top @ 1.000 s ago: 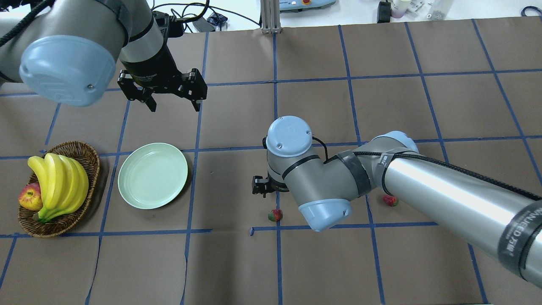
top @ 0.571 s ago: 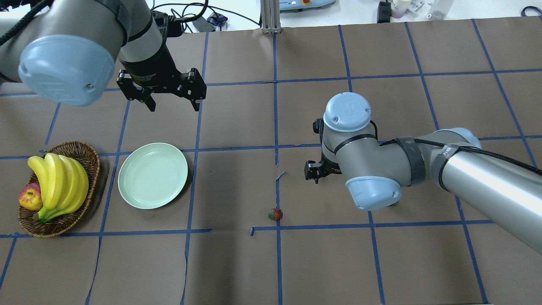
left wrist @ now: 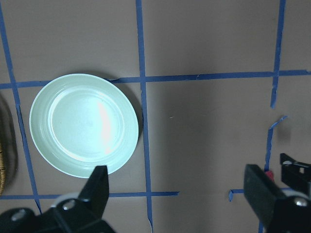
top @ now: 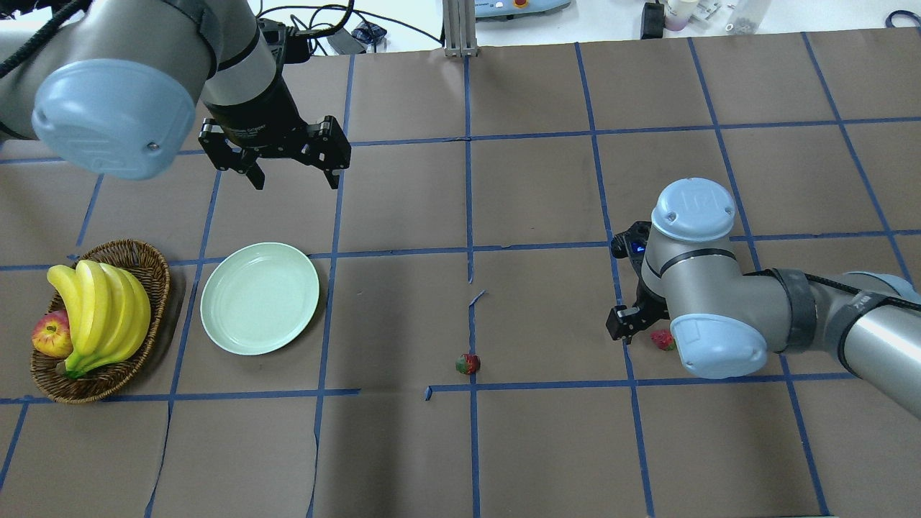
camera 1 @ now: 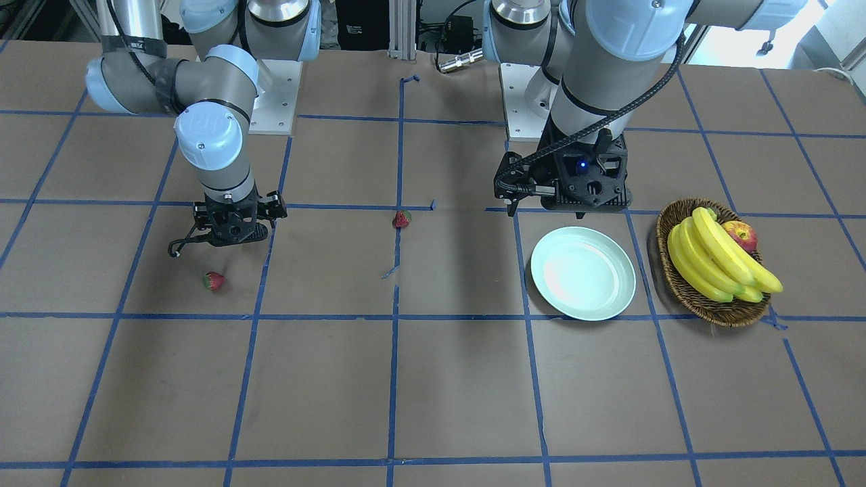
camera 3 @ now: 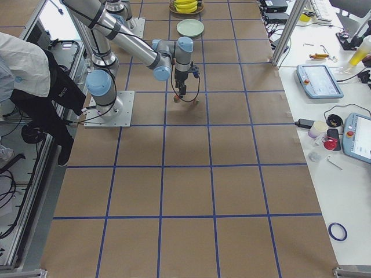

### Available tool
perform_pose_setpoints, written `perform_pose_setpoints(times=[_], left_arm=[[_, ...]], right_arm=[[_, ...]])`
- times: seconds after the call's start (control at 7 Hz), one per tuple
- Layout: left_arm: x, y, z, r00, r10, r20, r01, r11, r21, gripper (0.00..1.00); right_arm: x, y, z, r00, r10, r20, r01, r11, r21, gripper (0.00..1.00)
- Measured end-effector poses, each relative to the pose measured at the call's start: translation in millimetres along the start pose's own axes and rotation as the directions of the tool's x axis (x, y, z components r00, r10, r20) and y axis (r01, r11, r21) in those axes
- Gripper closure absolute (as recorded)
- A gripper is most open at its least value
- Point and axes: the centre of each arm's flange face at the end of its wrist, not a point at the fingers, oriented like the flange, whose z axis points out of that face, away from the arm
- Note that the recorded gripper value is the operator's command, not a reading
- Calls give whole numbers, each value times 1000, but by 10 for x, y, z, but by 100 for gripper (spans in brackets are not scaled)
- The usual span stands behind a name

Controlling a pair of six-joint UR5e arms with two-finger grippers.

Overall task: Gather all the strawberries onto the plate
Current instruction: 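Return the right gripper and grasp a second red strawberry, then carry the second strawberry toward the plate and release it on the table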

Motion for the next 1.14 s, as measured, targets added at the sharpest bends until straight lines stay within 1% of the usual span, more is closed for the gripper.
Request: perform_pose_setpoints(times=[0.29, 0.57, 0.71, 0.86, 1.0, 1.14], left_arm=[[0, 2, -4, 1000, -1, 0, 1, 1000, 1, 0], [1, 4, -6, 1000, -1, 0, 1, 1000, 1, 0], [5, 5, -7, 1000, -1, -1, 1, 1000, 1, 0], [7, 6, -7, 1000, -1, -1, 1, 1000, 1, 0], [8, 6, -7, 1000, -1, -1, 1, 1000, 1, 0], [9, 6, -7, 1000, -1, -1, 1, 1000, 1, 0]], right_arm=[[94, 109, 122, 999, -28, 17, 29, 999, -29, 16], [190, 131, 155, 999, -39, 33, 40, 999, -32, 59], [221, 125, 157, 999, -40, 37, 41, 999, -29, 91], [229, 123, 164, 999, -38, 39, 39, 999, -29, 100], [227, 123, 167, 999, -35, 40, 36, 999, -29, 100], [212, 97, 137, 998, -18, 54, 19, 1000, -12, 100]])
